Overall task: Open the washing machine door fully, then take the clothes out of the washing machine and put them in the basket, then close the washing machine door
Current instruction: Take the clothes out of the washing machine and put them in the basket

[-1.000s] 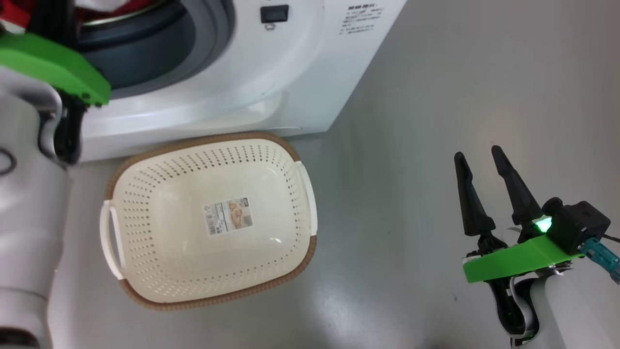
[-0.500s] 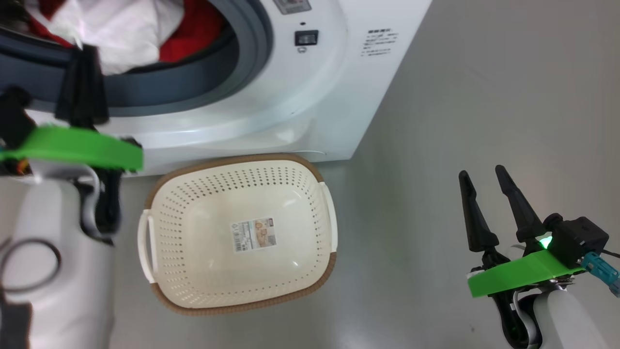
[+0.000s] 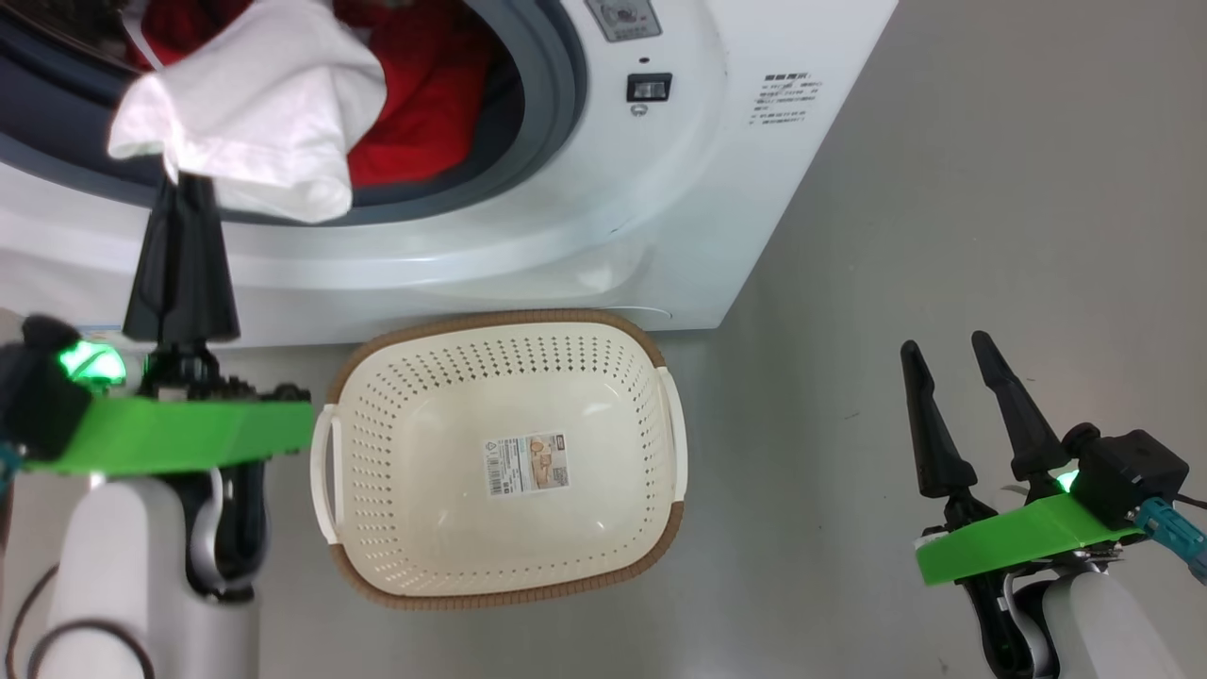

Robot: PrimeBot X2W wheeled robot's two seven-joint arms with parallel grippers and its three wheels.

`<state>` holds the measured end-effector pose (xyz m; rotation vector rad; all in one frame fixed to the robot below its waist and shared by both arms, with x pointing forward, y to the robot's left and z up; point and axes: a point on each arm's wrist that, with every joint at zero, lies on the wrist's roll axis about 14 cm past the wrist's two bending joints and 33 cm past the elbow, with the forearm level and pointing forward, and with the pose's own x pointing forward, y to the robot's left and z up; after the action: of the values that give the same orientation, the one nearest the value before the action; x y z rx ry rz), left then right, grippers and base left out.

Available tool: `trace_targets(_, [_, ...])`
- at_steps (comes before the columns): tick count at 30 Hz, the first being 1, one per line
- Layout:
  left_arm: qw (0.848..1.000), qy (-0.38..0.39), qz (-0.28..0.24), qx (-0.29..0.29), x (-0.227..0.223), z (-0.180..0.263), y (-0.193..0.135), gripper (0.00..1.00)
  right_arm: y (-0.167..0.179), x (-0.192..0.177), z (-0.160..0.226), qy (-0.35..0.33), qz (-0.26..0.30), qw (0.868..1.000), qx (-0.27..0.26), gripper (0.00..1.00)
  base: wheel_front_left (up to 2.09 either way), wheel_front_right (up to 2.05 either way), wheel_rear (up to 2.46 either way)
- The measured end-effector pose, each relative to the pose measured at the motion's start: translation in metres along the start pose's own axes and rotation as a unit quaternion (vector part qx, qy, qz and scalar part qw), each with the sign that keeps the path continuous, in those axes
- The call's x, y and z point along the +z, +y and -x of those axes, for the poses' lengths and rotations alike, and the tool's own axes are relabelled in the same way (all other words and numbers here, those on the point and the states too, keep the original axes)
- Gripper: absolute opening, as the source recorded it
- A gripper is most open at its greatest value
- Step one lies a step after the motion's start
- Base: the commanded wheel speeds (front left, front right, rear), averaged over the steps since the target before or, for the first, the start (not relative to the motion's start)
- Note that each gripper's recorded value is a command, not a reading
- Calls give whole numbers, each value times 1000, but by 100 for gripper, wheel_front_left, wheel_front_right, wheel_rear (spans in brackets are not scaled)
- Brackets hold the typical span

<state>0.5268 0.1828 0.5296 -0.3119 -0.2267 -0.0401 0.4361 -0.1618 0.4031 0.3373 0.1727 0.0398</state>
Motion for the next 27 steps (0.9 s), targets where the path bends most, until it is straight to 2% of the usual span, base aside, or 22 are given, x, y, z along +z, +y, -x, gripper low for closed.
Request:
trace_targets(8, [998, -56, -8, -15, 36, 10, -11, 0, -1, 0, 0, 0, 0, 1000, -2, 100, 0, 0, 0])
trace_targets(18, [988, -144, -10, -54, 89, 8, -37, 0, -6, -3, 0, 3, 0, 1000, -8, 100, 0, 0, 0])
trace_targets(22, [991, -124, -9, -56, 75, 13, -39, 0, -7, -3, 0, 4, 1, 1000, -10, 100, 0, 0, 0])
trace_targets(27, [998, -45, 2, -40, 23, 18, -29, 0, -9, -6, 1, 7, 1, 1000, -12, 100, 0, 0, 0])
